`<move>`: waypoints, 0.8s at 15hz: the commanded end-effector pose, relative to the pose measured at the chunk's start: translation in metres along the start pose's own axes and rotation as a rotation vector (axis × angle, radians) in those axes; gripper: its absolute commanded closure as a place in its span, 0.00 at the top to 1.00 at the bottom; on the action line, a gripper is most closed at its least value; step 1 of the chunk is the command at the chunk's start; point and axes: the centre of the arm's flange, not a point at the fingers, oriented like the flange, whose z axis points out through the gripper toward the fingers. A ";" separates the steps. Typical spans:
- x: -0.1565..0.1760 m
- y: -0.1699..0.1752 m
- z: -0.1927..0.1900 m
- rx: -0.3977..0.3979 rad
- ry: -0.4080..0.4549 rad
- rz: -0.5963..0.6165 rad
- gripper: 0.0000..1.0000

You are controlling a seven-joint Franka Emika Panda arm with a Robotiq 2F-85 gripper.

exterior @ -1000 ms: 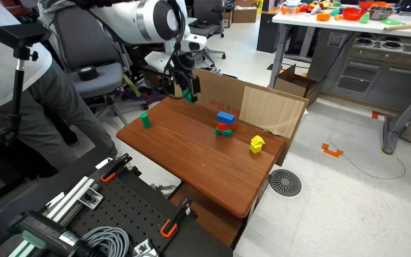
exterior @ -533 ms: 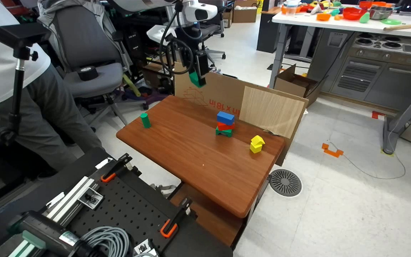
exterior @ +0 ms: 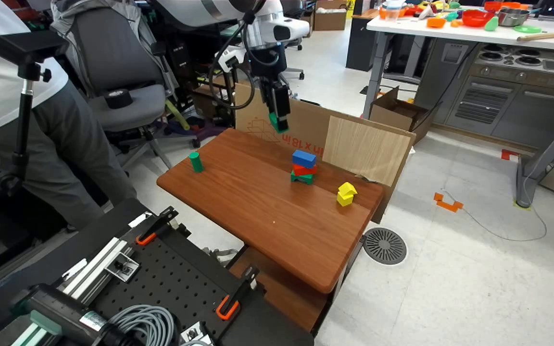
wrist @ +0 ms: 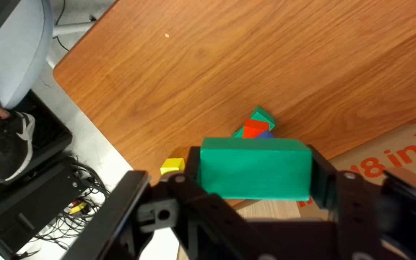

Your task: Move the green block in the center of the table forwards

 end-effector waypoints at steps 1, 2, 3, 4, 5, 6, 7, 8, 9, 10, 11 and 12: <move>-0.012 0.008 0.009 -0.028 -0.025 0.049 0.43; -0.016 0.010 0.014 -0.034 -0.029 0.058 0.43; -0.021 0.011 0.020 -0.044 -0.032 0.073 0.43; -0.025 0.014 0.026 -0.048 -0.039 0.099 0.43; -0.029 0.016 0.032 -0.047 -0.053 0.135 0.43; -0.033 0.017 0.039 -0.058 -0.074 0.171 0.43; -0.036 0.018 0.046 -0.076 -0.090 0.208 0.43; -0.041 0.019 0.053 -0.096 -0.113 0.246 0.43; -0.045 0.018 0.063 -0.116 -0.136 0.288 0.43; -0.051 0.018 0.070 -0.134 -0.160 0.329 0.43; -0.059 0.015 0.081 -0.151 -0.177 0.387 0.43; -0.065 0.013 0.092 -0.168 -0.183 0.440 0.43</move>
